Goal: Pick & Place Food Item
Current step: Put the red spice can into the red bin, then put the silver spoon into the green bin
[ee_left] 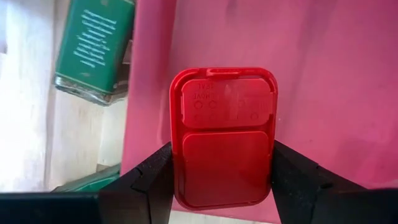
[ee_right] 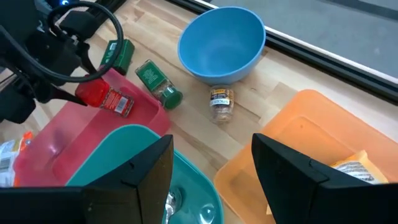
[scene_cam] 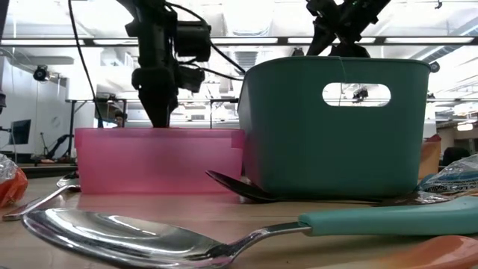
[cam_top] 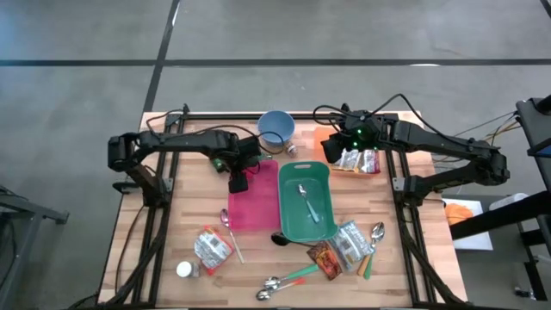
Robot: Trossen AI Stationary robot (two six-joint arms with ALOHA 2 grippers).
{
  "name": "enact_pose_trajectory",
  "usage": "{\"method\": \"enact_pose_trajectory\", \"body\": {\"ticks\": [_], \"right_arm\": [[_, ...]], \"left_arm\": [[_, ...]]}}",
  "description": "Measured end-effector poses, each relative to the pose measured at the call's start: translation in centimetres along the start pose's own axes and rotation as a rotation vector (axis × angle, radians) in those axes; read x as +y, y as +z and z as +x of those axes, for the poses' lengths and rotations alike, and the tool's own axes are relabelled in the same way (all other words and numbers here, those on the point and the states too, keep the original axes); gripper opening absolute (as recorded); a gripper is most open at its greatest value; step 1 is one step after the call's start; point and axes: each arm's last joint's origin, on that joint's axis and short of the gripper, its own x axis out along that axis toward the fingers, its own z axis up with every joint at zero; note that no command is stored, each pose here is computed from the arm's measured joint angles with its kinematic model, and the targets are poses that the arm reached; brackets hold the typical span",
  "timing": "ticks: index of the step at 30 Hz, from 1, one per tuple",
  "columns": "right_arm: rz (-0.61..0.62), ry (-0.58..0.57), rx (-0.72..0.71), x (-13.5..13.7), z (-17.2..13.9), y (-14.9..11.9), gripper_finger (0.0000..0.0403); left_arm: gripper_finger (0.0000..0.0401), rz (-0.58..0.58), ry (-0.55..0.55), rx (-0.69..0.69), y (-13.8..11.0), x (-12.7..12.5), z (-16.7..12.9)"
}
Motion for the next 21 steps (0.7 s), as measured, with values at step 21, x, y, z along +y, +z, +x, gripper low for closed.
{"method": "enact_pose_trajectory", "body": {"ticks": [21], "right_arm": [[-0.018,-0.001,-0.001,0.0,0.01,0.01,0.0215]], "left_arm": [[0.0331,-0.036,0.017,0.014,0.11,0.3,0.44]]}}
